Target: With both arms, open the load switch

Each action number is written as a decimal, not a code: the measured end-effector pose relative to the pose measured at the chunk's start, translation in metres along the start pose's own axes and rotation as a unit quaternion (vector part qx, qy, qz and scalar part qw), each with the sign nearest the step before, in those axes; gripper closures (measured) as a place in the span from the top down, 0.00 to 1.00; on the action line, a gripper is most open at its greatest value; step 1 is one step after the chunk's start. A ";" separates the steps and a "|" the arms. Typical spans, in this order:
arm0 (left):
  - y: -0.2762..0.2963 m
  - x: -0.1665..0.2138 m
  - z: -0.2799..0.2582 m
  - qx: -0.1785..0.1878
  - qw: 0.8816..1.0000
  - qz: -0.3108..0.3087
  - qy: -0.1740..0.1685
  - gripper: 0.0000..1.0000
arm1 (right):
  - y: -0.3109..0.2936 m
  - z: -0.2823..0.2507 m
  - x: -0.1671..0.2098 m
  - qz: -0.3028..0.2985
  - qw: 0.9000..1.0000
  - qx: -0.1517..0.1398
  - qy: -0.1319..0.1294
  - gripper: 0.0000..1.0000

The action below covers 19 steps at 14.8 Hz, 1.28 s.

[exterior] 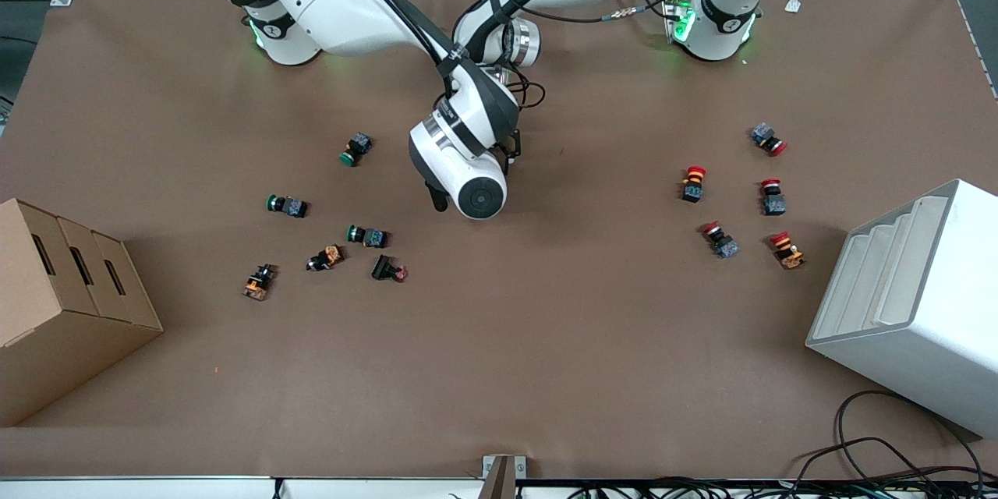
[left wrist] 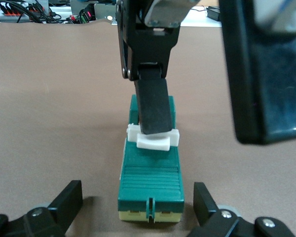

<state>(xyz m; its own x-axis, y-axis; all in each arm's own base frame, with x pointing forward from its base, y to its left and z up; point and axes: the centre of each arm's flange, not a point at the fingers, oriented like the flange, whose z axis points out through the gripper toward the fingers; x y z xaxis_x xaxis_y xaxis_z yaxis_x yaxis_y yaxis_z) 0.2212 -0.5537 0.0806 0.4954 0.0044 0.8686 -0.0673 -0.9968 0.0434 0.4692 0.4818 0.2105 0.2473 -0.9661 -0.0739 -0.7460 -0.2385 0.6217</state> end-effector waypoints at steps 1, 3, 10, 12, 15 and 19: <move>0.000 0.000 0.000 0.000 1.000 0.000 0.000 1.00 | 0.000 0.001 0.000 0.000 1.000 0.000 0.000 1.00; 0.000 0.000 0.000 0.000 1.000 0.000 0.000 1.00 | -0.001 0.001 0.000 0.000 1.000 0.001 0.000 1.00; 0.000 0.000 0.000 0.000 1.000 0.000 0.000 1.00 | -0.007 -0.068 0.055 -0.073 0.996 0.052 0.002 1.00; 0.000 0.000 0.000 0.000 1.000 0.000 0.000 1.00 | 0.002 -0.113 0.102 -0.140 0.986 0.079 0.034 1.00; 0.000 0.000 0.000 0.000 1.000 0.000 0.001 1.00 | 0.037 -0.182 0.172 -0.235 0.965 0.105 0.055 1.00; 0.003 0.002 0.000 -0.001 1.000 0.009 0.000 1.00 | 0.071 -0.240 0.297 -0.362 0.921 0.134 0.055 1.00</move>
<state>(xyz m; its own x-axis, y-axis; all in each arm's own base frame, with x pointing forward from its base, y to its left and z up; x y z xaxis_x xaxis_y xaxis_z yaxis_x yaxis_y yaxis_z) 0.2220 -0.5564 0.0826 0.4942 -0.0142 0.8692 -0.0779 -0.9966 0.0280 0.6379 0.2011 0.4201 0.7895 -0.5327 -0.3049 -0.4840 -0.8458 0.2246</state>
